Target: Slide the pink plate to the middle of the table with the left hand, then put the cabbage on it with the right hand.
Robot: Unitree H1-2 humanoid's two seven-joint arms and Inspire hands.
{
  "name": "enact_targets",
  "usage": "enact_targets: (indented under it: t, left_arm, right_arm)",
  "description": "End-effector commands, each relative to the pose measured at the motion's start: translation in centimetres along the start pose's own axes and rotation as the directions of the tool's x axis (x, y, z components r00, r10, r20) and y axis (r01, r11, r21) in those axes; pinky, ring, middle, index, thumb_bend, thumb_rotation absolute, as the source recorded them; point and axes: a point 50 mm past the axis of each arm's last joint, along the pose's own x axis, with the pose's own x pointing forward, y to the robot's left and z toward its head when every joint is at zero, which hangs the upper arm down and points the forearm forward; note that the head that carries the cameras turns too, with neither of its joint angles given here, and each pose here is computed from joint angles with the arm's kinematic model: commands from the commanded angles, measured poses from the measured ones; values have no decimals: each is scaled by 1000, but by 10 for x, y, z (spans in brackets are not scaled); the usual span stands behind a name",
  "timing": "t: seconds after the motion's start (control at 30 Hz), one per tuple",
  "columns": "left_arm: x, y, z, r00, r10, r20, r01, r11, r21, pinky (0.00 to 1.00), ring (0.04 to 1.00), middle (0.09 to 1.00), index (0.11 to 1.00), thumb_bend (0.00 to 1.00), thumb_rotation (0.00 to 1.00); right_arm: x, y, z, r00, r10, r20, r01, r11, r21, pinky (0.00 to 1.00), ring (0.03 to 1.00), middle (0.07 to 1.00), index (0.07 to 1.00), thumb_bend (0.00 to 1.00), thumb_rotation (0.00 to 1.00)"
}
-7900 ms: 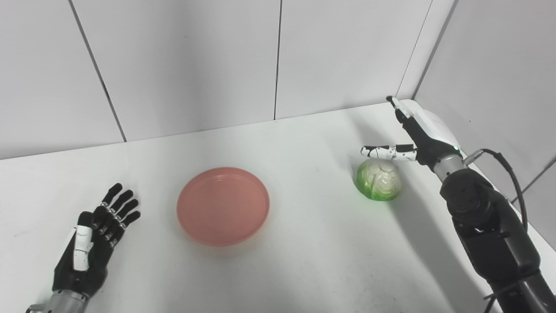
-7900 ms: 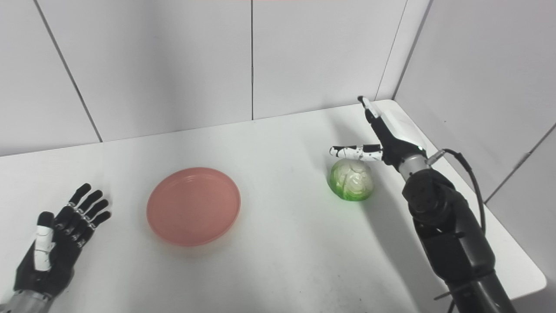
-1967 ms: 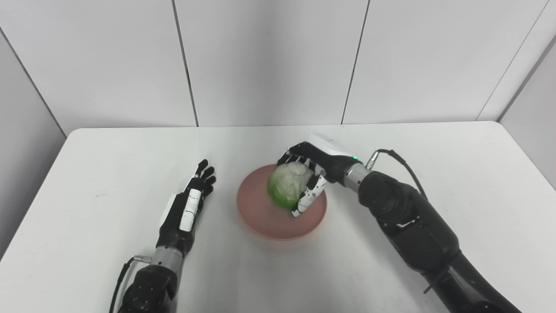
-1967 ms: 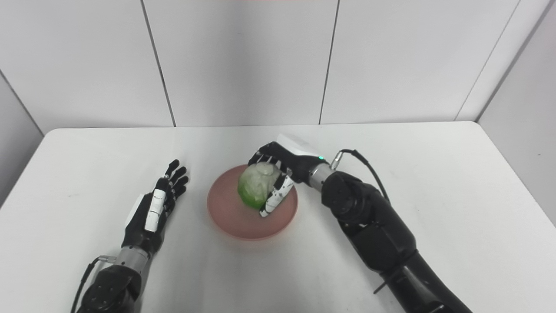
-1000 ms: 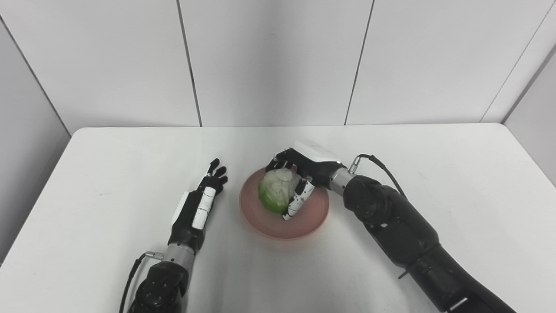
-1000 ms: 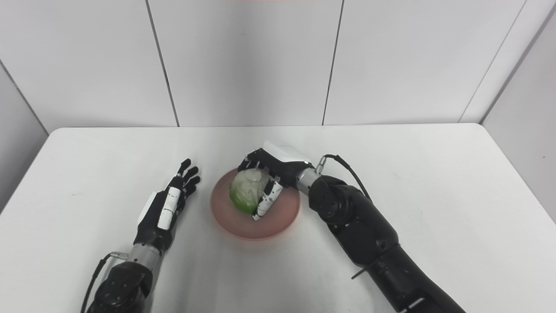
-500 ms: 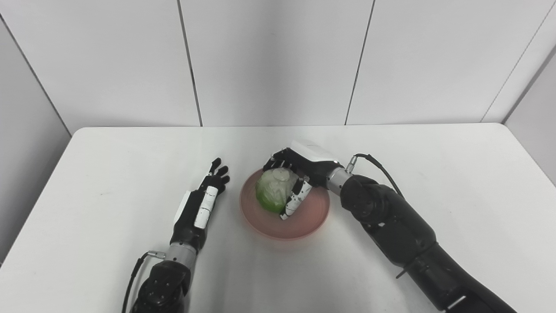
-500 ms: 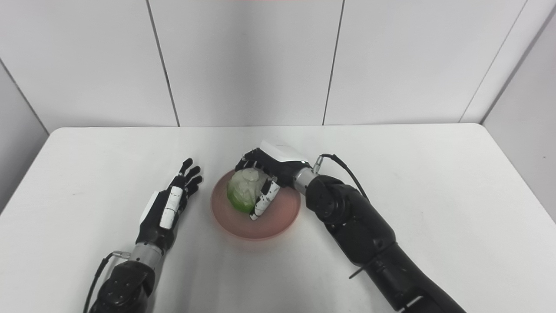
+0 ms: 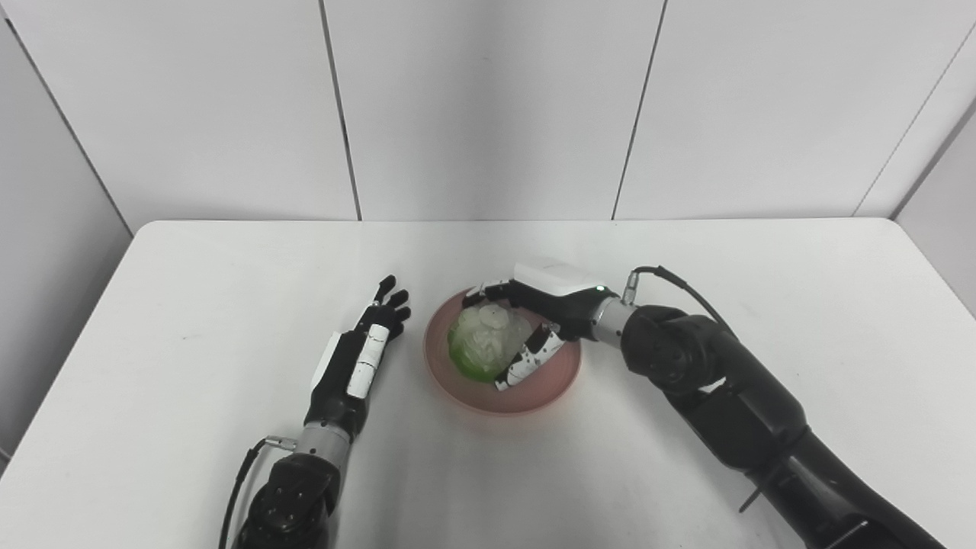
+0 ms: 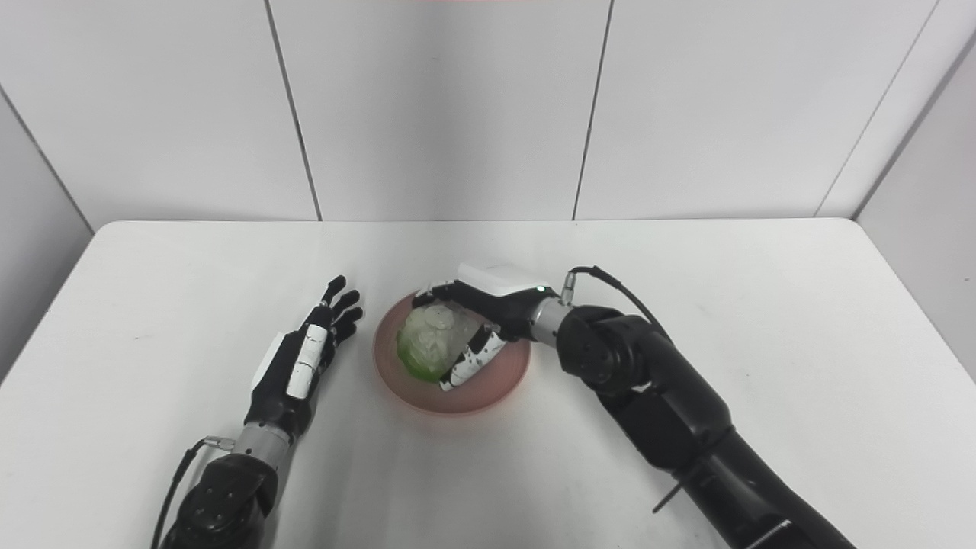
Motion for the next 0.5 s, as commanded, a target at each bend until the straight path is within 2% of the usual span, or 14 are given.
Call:
enact_targets:
  t: [0.0, 0.17, 0.33, 0.47]
  left_arm:
    - [-11, -26, -29, 984, -104, -147, 101, 995, -27, 907, 917, 940, 945, 809, 1000]
    - [-12, -24, -30, 982, -102, -157, 100, 995, -22, 907, 913, 936, 938, 826, 1000]
    - [-12, -23, -30, 984, -101, -148, 100, 995, -16, 897, 911, 940, 946, 796, 1000]
    - [-13, -20, -31, 983, -103, -153, 104, 995, -2, 891, 907, 936, 938, 821, 1000]
  right_arm:
    - [-6, -31, 7, 997, -71, 15, 71, 997, -22, 753, 846, 850, 802, 973, 285]
    - [-15, -48, 10, 993, -113, 45, 114, 993, -18, 764, 840, 843, 808, 986, 297]
    - [-26, -64, 12, 984, -171, 52, 171, 985, -1, 767, 847, 854, 815, 1000, 334]
    - [-36, -77, 17, 961, -260, 94, 259, 966, 27, 742, 828, 845, 822, 1000, 346]
